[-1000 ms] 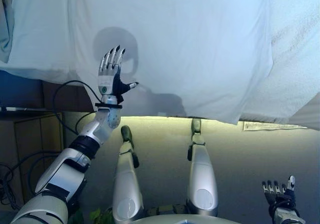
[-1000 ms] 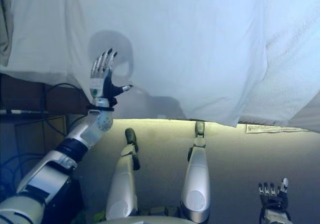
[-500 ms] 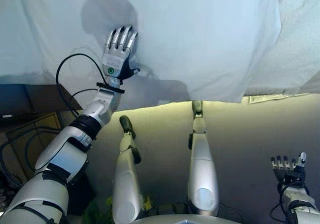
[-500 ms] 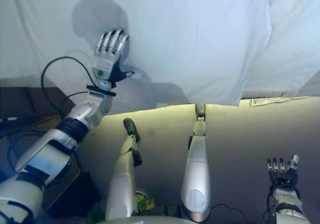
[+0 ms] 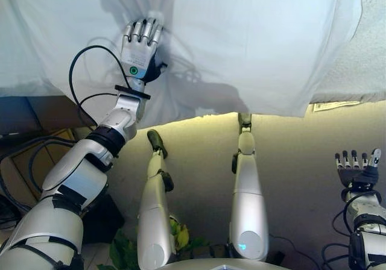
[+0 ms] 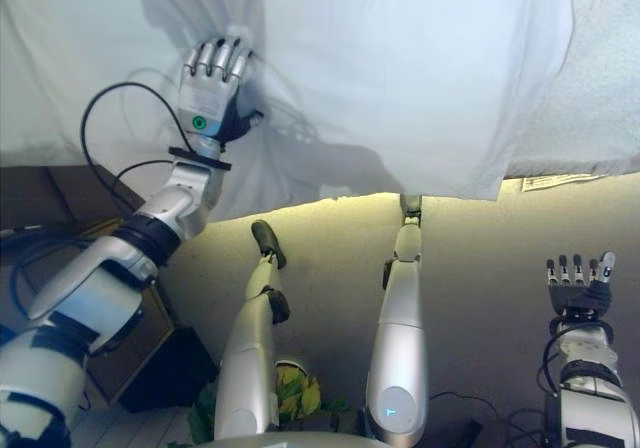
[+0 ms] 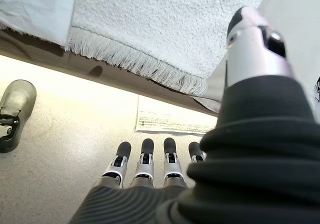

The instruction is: Make the bed neatly

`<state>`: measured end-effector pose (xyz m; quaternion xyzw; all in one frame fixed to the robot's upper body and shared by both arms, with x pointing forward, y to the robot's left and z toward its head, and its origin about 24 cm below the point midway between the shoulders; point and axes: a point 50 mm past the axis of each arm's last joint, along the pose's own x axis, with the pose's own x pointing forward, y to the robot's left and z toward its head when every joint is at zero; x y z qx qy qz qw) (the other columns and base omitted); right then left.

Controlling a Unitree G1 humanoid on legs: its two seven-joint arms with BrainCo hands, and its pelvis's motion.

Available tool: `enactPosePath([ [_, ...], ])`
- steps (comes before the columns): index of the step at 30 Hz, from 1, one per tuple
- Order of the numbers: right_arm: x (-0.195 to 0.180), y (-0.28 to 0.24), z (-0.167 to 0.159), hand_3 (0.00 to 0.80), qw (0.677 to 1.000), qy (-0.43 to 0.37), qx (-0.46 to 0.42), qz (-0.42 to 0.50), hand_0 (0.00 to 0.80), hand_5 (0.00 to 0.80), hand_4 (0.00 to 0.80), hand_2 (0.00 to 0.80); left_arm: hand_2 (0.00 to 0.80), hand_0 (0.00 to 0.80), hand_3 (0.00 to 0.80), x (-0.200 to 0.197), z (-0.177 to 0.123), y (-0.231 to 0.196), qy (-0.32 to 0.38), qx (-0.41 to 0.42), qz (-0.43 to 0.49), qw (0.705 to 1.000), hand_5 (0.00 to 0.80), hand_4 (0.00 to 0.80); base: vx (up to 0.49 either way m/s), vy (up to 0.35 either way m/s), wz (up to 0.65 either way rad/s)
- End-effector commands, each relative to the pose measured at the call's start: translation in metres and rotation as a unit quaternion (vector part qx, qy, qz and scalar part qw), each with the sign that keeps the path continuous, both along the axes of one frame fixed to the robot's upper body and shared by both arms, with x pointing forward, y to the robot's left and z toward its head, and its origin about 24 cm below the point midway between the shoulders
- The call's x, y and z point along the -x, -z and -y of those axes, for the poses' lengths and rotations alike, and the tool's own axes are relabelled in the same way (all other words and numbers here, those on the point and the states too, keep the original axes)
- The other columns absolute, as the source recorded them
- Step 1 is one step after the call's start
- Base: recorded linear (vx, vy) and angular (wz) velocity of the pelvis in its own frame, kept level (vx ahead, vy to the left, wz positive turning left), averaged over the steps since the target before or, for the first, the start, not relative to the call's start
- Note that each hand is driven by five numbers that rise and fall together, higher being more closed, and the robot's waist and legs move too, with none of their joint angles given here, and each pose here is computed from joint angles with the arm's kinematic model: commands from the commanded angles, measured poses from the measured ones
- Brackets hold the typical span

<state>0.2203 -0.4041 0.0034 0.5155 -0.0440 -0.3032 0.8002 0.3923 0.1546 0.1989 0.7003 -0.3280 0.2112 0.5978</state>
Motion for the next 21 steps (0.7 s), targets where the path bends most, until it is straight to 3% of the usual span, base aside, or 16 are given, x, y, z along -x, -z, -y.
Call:
enactPosePath([
  [1,0.004,-0.022,0.022,0.000,0.999,0.032,0.029,0.011,0.000,0.000,0.000,0.000,0.800,0.800,0.800,-0.009,-0.034,-0.003,-0.088,0.019,-0.050,0.995,0.800,0.800,0.000,0.000,0.00],
  [11,0.011,-0.012,0.019,0.000,0.999,0.037,0.016,0.013,0.000,0.000,0.000,0.000,0.800,0.800,0.800,-0.010,-0.035,-0.006,-0.080,0.031,-0.053,0.995,0.800,0.800,0.000,0.000,0.00],
  [21,0.051,0.029,0.006,0.000,0.999,0.037,-0.024,-0.012,0.000,0.000,0.000,0.000,0.800,0.800,0.800,0.013,-0.063,0.065,-0.064,0.176,-0.123,0.975,0.800,0.800,0.012,-0.057,0.01],
])
